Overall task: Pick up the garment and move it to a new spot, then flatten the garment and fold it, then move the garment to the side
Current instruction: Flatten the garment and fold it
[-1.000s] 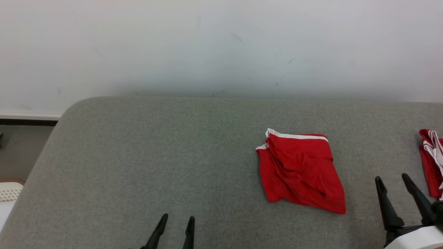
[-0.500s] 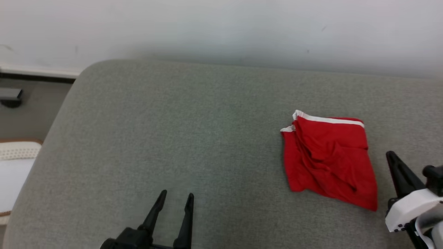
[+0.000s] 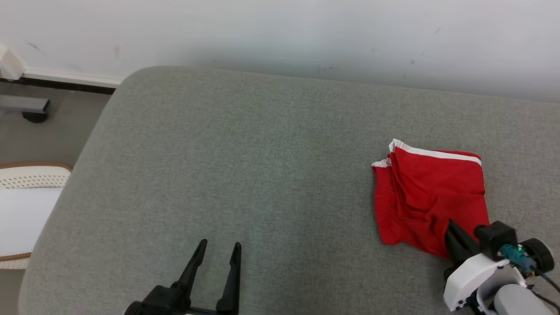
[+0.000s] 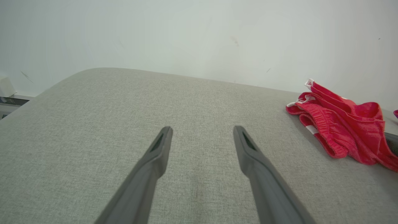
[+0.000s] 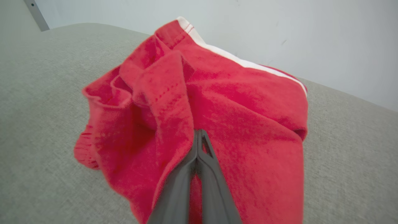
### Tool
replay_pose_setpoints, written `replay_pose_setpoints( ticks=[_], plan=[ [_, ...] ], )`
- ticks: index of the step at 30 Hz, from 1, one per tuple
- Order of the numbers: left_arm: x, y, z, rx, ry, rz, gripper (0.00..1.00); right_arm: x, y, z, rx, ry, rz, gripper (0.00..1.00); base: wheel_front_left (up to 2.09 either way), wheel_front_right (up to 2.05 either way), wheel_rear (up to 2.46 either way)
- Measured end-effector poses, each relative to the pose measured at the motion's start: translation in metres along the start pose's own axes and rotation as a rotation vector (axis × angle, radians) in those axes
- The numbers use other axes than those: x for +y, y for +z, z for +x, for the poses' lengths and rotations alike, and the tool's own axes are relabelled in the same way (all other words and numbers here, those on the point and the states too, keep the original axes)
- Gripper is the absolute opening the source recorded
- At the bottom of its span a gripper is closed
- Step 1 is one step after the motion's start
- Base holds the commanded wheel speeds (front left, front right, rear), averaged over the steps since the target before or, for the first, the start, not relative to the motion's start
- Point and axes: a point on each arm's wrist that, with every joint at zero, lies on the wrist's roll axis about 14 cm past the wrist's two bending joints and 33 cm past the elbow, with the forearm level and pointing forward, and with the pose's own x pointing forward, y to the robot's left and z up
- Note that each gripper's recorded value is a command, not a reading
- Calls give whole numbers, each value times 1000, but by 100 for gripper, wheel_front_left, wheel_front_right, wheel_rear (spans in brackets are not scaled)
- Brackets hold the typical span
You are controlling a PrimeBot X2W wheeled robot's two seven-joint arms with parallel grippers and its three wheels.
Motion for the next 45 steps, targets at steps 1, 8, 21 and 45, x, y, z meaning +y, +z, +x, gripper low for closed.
replay_pose_setpoints(
  ticks=[1,8,21,45],
  plan=[
    [0,1,-1,-3,1,0,100,6,1,0,-4,16,-3,0,0,0,0],
    [0,6,-6,-19,1,-1,100,52,2,-4,-9,143,-30,0,0,0,0],
    [-7,7,-15,-25,-17,-12,100,78,3,-22,-14,189,-31,0,0,0,0],
    [-5,9,-40,-43,-52,22,100,-65,48,-182,-346,-404,58,100,0,0,0]
  ],
)
